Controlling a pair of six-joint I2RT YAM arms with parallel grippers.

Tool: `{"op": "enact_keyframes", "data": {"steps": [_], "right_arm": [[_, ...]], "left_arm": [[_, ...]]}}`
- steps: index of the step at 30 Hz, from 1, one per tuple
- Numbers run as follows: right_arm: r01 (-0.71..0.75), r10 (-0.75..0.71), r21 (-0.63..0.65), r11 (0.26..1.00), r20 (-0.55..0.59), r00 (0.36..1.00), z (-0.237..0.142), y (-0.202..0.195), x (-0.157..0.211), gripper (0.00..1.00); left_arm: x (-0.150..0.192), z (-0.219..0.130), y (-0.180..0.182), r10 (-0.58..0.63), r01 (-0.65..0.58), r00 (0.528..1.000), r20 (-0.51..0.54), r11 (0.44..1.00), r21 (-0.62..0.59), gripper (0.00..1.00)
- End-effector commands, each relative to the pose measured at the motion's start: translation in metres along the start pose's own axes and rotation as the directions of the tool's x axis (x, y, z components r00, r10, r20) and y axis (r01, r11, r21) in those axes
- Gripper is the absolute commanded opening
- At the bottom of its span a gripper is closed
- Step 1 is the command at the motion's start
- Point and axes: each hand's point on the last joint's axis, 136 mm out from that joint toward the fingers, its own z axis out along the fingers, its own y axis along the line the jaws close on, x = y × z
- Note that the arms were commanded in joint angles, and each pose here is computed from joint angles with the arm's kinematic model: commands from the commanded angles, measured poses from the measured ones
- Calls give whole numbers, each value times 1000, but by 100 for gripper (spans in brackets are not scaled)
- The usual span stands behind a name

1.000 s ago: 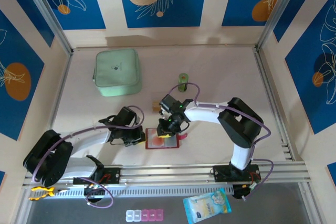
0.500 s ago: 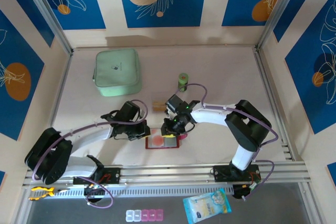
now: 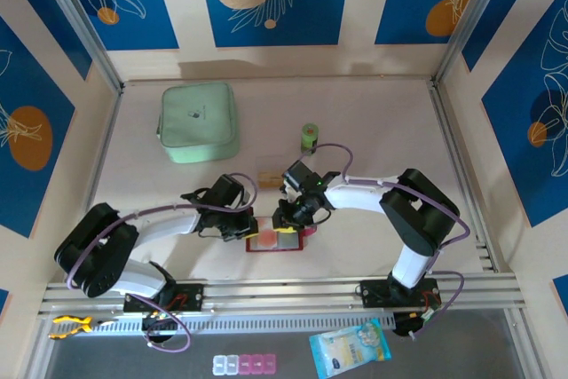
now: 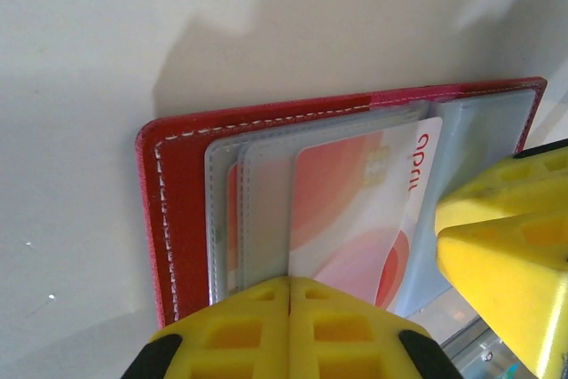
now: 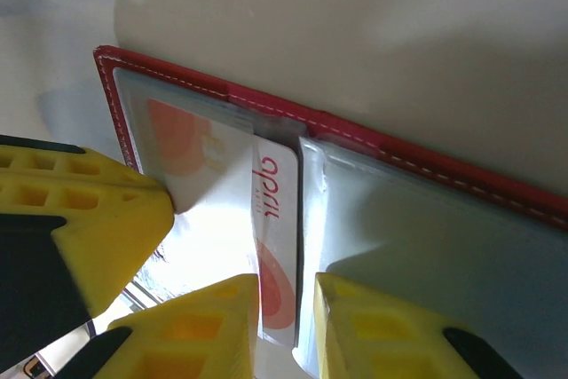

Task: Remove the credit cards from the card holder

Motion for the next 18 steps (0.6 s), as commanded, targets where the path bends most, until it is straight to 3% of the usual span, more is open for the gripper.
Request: {"op": "enact_keyframes", "data": {"steps": [1,18], "right_arm": [[-30,29,-26,999,-32,999,3,-3,6,25],[-51,44,-120,991,-58,997,10,4,6,23]], "left_arm": [[5,3,7,1,-2,1000,-26,999,-40,0],[11,7,20,-17,14,999,-36,997,-72,0]]}}
